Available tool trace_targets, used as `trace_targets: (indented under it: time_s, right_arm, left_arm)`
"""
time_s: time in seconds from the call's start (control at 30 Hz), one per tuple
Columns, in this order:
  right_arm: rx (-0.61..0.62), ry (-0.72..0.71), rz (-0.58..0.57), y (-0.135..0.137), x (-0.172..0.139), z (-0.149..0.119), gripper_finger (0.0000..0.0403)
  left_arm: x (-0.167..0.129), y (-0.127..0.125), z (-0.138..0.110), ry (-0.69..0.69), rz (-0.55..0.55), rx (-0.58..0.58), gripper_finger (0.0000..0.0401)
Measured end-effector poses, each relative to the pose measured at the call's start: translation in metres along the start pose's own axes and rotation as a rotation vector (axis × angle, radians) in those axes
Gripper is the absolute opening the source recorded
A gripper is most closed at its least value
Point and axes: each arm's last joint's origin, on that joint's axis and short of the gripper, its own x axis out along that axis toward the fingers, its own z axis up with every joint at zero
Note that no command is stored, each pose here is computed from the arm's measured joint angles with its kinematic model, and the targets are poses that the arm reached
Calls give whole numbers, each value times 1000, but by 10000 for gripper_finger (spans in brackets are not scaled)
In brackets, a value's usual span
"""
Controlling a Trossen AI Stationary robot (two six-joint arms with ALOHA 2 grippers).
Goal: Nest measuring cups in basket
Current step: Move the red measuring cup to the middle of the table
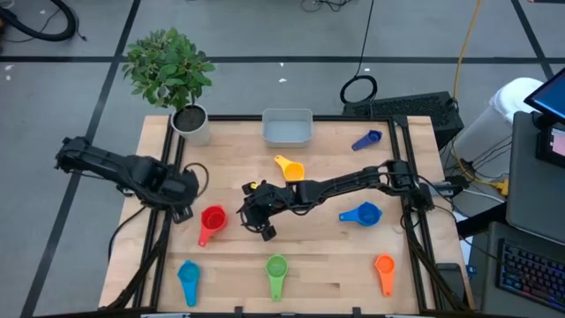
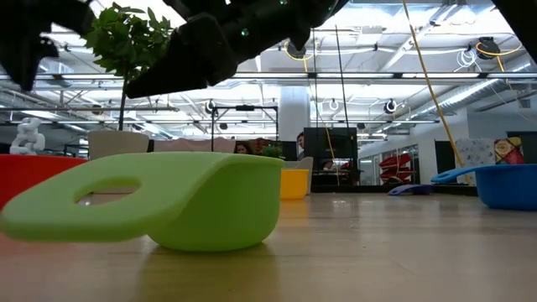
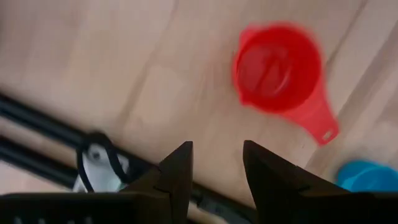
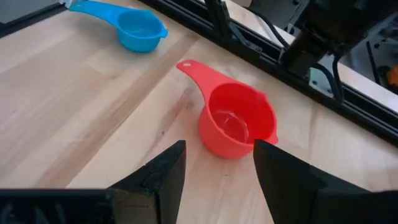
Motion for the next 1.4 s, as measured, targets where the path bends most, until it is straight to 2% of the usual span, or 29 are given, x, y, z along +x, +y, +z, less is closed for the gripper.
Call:
trace_targets:
  time_s: [0.13, 0.23, 0.4, 0.5, 0.97, 1.4]
  right_arm:
    - [-2, 2, 1, 0, 0, 0, 183]
    - [0, 2, -3, -1, 0, -1, 183]
    - [2, 5, -10, -3, 0, -1, 183]
    - [4, 7, -13, -4, -1, -2, 183]
    - [2, 10, -47, -12, -20, 11, 183]
    - [-4, 17, -69, -14, -28, 17, 183]
  left_arm:
    - [21, -7, -4, 102, 35, 0, 145]
    - [31, -11, -6, 118, 52, 0, 145]
    - [48, -26, -3, 21, -67, 7, 145]
    - [58, -31, -4, 1, -97, 4, 145]
    - [91, -26, -20, 88, -6, -48, 145]
    - [102, -28, -10, -92, -14, -33, 145]
